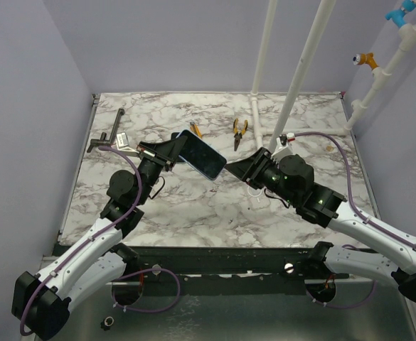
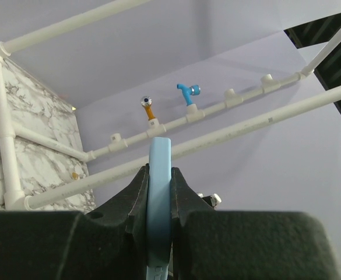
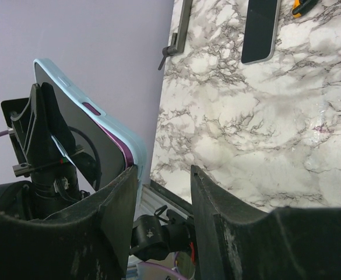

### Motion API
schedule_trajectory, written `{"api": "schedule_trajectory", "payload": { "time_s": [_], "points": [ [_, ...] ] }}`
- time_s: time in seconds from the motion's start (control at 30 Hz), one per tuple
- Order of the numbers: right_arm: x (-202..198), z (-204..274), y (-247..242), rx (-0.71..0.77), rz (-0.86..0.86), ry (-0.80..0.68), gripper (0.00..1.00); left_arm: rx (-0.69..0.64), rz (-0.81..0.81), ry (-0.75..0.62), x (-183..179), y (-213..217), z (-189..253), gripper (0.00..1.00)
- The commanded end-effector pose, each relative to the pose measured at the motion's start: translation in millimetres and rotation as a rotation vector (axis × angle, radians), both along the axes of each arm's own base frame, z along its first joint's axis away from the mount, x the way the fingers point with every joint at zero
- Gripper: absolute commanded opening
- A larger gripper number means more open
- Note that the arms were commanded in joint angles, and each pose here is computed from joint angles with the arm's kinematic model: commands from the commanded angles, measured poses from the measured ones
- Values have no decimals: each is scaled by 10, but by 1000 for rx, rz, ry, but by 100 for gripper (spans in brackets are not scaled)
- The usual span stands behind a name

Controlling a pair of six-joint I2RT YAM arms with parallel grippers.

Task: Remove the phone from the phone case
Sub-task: Remove the phone case from the phone.

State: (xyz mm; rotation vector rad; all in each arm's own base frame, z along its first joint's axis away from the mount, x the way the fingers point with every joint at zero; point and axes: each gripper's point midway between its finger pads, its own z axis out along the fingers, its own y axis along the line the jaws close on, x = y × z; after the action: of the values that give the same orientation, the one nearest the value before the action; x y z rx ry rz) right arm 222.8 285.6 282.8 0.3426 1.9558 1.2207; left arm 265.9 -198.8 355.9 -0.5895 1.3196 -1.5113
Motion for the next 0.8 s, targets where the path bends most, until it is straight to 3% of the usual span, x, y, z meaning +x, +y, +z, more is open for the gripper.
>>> {"api": "schedule_trajectory", "payload": {
  "time_s": [0.0, 0.5, 0.77],
  "points": [
    [-7, -124, 40, -4, 18, 34, 45, -149, -176, -119, -355, -115, 458, 0],
    [-55, -212, 154, 51, 98, 112, 47, -140, -190, -154, -397, -131, 479, 0],
    [-50, -81, 70, 48, 85, 40, 48, -141, -165, -146, -371, -97, 429, 0]
  ]
}}
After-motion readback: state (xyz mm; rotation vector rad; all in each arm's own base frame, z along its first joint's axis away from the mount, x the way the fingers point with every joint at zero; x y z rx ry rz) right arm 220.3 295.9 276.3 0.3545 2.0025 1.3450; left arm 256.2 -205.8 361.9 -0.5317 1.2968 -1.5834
